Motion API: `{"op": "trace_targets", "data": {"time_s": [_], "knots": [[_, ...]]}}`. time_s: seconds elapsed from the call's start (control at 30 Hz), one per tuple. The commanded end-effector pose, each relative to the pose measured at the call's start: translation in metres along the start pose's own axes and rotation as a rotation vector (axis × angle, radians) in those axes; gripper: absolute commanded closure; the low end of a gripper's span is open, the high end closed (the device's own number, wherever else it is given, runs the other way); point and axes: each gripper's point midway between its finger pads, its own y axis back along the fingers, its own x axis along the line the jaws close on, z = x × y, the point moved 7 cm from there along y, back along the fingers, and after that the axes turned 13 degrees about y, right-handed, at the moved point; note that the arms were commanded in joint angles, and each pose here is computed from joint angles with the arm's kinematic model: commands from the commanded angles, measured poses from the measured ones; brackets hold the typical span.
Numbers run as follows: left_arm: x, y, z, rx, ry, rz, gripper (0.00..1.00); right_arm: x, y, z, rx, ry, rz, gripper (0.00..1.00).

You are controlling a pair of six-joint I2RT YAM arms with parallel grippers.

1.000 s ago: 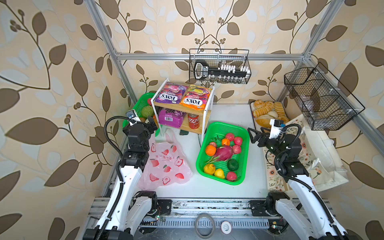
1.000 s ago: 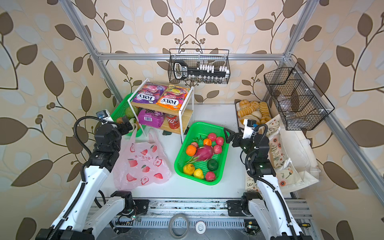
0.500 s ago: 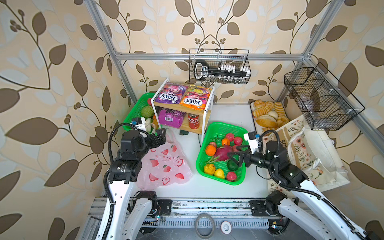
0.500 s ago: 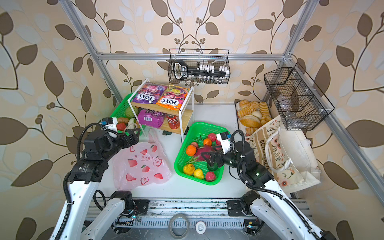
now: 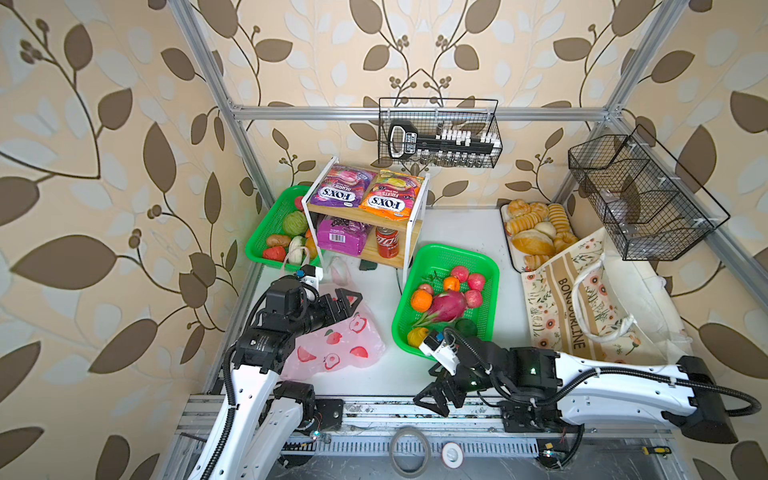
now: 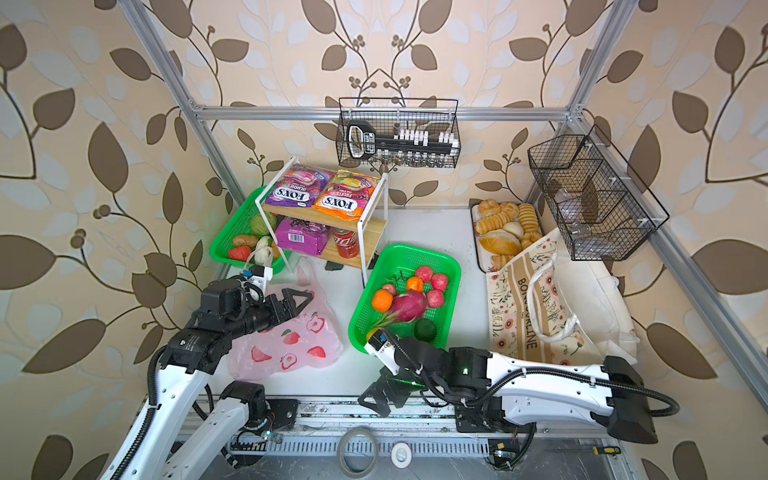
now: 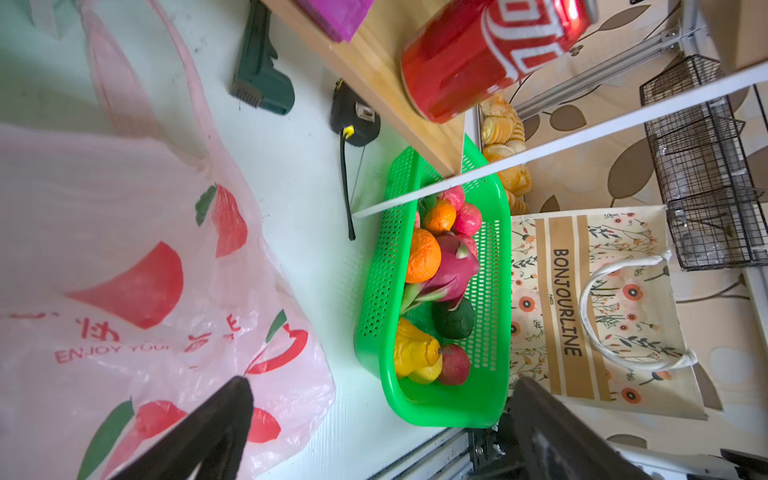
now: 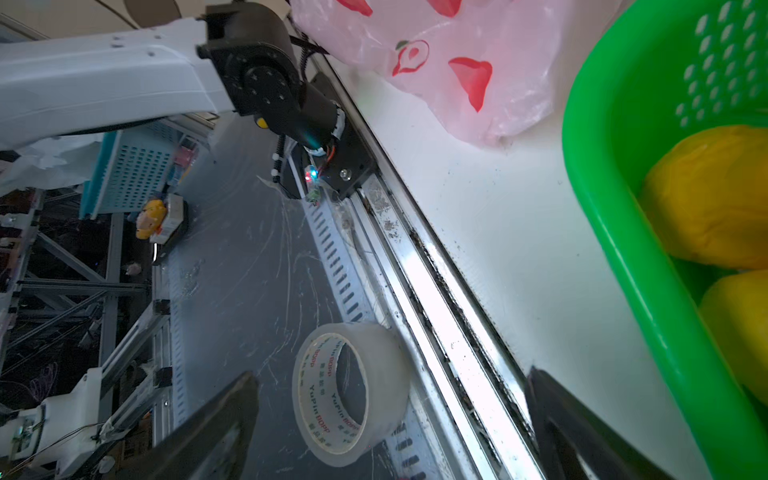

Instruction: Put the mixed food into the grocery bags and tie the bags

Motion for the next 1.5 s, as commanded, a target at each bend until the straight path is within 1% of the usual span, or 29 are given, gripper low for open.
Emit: {"op": "trace_targets", "data": {"time_s": [0.0, 0.03, 0.1, 0.27, 0.57, 0.7, 0.8, 0.87, 1.0, 1.17, 1.23, 1.3, 1.4, 1.47], "knots": [[0.01, -0.002, -0.01, 0.038, 0.06, 0.019, 0.01, -0.005, -0.005, 0.01, -0.056, -0.036, -0.051, 0.0], [0.013, -0.004, -0.01, 0.036, 0.07, 0.034, 0.01, -0.007, -0.007, 0.009, -0.052, -0.035, -0.063, 0.0], [0.015, -0.005, -0.009, 0.027, 0.074, 0.055, 0.01, -0.017, -0.009, 0.008, -0.046, -0.047, -0.129, 0.0], [0.015, -0.008, -0.003, 0.016, 0.071, 0.08, 0.01, -0.054, -0.012, 0.003, -0.026, -0.123, -0.283, 0.0], [0.01, -0.015, 0.007, 0.016, 0.055, 0.097, 0.01, -0.122, -0.001, 0.013, -0.093, -0.221, -0.511, 0.0], [0.011, -0.017, 0.008, 0.014, 0.058, 0.093, 0.01, -0.151, 0.003, 0.03, -0.141, -0.244, -0.499, 0.0], [0.013, -0.019, 0.008, 0.022, 0.065, 0.105, 0.01, -0.175, 0.005, 0.04, -0.119, -0.247, -0.548, 0.0], [0.014, -0.019, 0.006, 0.029, 0.064, 0.11, 0.01, -0.198, 0.009, 0.045, -0.089, -0.263, -0.614, 0.0], [0.017, -0.02, 0.005, 0.033, 0.062, 0.117, 0.01, -0.234, 0.015, 0.057, -0.12, -0.326, -0.604, 0.0], [0.015, -0.02, 0.008, 0.024, 0.053, 0.123, 0.01, -0.268, 0.02, 0.075, -0.115, -0.353, -0.639, 0.0], [0.014, -0.019, 0.009, 0.019, 0.049, 0.125, 0.01, -0.275, 0.024, 0.082, -0.112, -0.377, -0.647, 0.0], [0.015, -0.019, 0.01, 0.015, 0.052, 0.14, 0.01, -0.272, 0.032, 0.091, -0.13, -0.37, -0.646, 0.0], [0.018, -0.016, 0.01, 0.001, 0.051, 0.175, 0.01, -0.244, 0.049, 0.109, -0.234, -0.314, -0.59, 0.0], [0.022, -0.016, 0.01, -0.015, 0.056, 0.197, 0.01, -0.215, 0.052, 0.122, -0.319, -0.24, -0.505, 0.0]]}}
